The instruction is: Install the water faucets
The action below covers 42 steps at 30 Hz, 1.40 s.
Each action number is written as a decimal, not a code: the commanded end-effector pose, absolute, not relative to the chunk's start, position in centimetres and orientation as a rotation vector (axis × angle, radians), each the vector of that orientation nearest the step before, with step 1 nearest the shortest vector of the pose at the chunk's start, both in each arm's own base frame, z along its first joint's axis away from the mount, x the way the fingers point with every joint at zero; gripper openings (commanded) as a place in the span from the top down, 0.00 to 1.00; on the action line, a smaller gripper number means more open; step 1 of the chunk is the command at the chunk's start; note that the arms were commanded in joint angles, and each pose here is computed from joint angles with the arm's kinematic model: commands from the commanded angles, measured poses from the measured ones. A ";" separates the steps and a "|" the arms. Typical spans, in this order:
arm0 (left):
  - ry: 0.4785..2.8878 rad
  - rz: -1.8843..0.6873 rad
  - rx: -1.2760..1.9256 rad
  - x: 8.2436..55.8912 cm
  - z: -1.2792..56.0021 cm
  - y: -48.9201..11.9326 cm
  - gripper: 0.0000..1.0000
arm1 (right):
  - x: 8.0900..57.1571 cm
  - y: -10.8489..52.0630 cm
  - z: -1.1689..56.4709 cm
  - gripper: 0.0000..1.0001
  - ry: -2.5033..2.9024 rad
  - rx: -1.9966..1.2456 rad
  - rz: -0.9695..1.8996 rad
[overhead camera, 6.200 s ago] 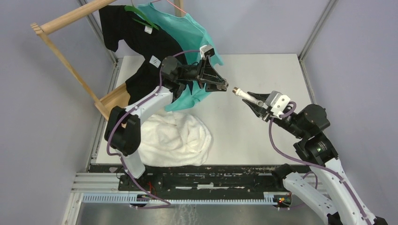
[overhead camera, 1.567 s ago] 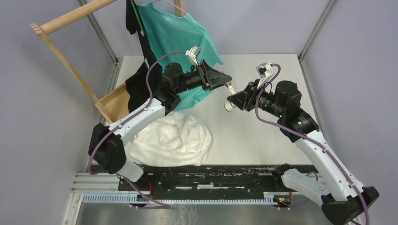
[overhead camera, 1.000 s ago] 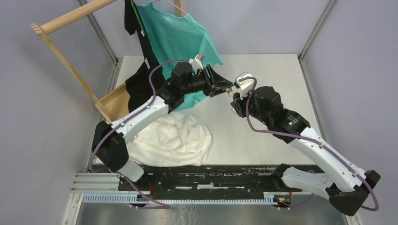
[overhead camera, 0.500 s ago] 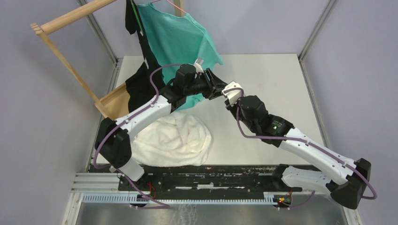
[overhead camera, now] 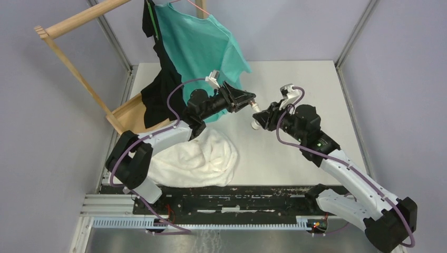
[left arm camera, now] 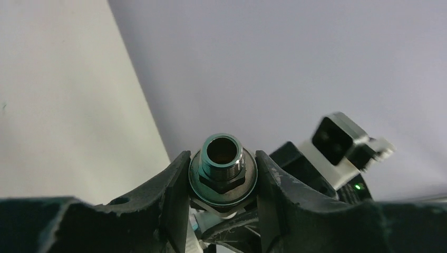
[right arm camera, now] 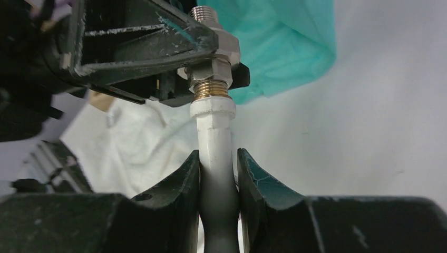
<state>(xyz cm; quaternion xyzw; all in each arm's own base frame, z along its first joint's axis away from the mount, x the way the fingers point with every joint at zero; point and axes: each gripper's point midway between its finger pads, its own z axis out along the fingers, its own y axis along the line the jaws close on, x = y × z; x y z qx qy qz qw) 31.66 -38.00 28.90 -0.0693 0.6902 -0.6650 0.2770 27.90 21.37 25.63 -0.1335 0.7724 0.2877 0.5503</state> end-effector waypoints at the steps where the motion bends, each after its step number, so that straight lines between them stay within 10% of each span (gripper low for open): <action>1: 1.472 -2.021 0.037 27.3 36.3 -36.9 0.97 | 26.9 23.8 35.8 0.99 1.482 -0.104 1.233; 14: 1.297 -2.047 0.046 25.1 36.6 -35.2 0.97 | 27.7 23.2 37.4 0.99 1.263 0.315 1.869; 27: 1.435 -1.945 -0.182 27.4 33.4 -35.3 0.97 | 28.6 22.7 32.7 0.98 1.486 0.504 1.746; 42: 1.450 -1.979 -0.421 29.4 33.7 -35.3 0.97 | 27.8 25.0 30.7 0.37 1.727 0.427 1.767</action>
